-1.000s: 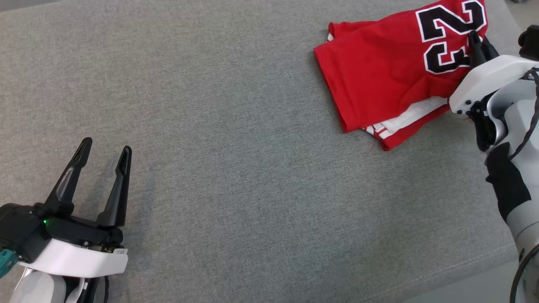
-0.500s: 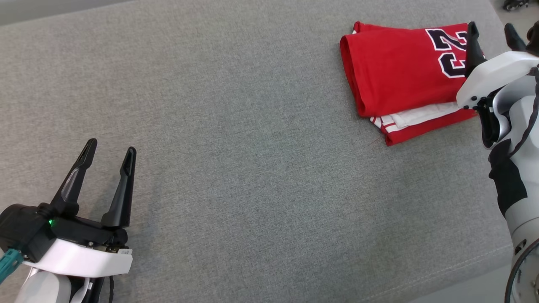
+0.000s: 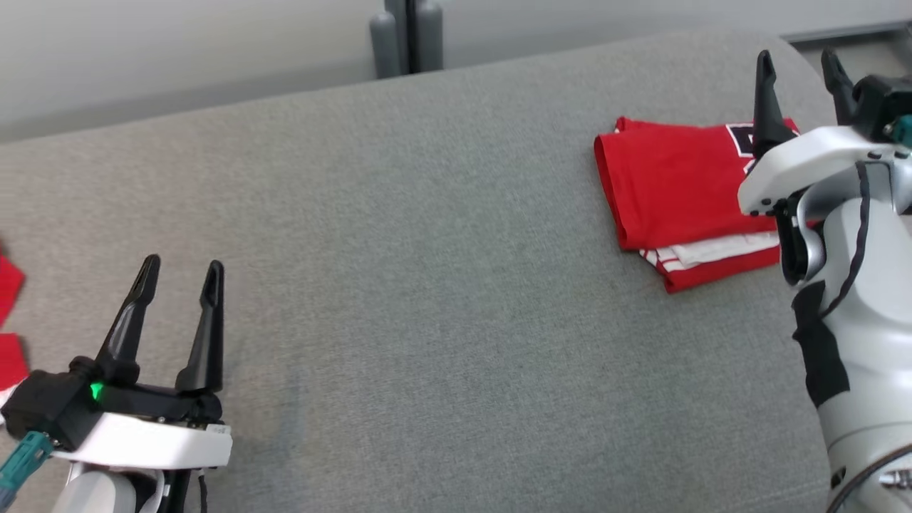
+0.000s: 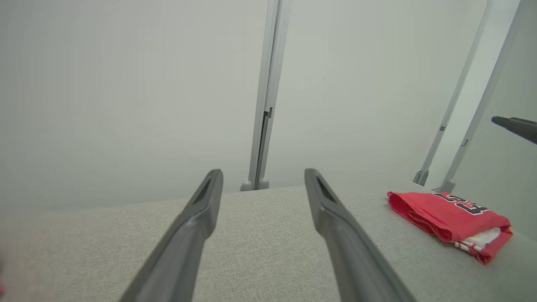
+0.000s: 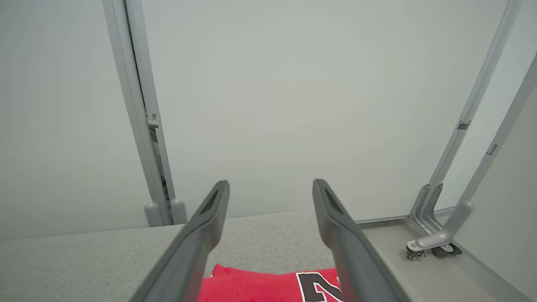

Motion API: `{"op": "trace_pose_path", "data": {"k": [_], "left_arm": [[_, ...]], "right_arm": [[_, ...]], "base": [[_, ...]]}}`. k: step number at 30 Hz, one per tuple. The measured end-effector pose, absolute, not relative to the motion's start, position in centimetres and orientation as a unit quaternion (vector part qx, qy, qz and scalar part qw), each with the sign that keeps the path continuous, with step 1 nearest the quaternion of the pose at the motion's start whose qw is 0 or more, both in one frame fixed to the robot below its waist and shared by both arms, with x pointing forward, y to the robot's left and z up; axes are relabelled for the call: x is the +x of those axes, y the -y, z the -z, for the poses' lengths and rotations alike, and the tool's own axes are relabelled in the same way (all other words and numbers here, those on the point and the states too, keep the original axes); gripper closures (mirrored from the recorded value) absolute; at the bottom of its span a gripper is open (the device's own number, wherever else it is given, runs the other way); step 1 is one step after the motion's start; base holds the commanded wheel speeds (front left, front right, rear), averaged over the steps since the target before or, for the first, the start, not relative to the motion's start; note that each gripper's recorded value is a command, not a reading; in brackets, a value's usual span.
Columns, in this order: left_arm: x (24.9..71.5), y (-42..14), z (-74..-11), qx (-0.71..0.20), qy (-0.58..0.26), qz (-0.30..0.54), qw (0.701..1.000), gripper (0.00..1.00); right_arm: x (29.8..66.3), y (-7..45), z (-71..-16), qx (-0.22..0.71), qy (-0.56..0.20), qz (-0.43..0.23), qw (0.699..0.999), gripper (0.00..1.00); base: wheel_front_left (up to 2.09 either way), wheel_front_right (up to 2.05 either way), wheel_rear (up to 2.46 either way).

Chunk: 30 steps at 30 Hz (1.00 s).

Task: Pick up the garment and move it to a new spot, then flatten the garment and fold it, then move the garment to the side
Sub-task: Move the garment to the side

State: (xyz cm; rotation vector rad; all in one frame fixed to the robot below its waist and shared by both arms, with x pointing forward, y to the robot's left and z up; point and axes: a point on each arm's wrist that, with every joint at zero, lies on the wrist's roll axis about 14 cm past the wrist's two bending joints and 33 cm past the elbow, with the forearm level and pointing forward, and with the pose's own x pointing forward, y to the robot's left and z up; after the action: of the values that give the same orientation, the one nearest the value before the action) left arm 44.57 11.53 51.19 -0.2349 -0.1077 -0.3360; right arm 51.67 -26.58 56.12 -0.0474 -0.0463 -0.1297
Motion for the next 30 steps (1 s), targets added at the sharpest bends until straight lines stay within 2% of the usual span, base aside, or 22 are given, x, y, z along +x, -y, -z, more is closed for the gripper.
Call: {"op": "trace_pose_path", "data": {"k": [7,16,20,30], "left_arm": [[42.4,-14.9,-53.2,-0.105,0.08,0.112,0.985,0.0],[38.3,-18.2,-53.7,-0.101,0.088,0.049,0.99,0.0],[36.5,-19.4,-53.5,-0.103,0.088,0.025,0.99,0.0],[34.9,-20.1,-52.0,-0.109,0.069,0.004,0.992,0.0]], "right_arm": [[49.3,22.1,-57.9,-0.005,0.073,0.008,0.997,0.0],[44.0,17.5,-57.1,0.023,0.1,-0.06,0.993,0.0],[41.2,16.5,-56.3,0.045,0.104,-0.072,0.991,0.0],[38.0,15.4,-54.0,0.062,0.084,-0.079,0.991,0.0]], "base": [[0.0,0.0,0.0],[0.0,0.0,0.0],[0.0,0.0,0.0],[0.0,0.0,0.0]]}}
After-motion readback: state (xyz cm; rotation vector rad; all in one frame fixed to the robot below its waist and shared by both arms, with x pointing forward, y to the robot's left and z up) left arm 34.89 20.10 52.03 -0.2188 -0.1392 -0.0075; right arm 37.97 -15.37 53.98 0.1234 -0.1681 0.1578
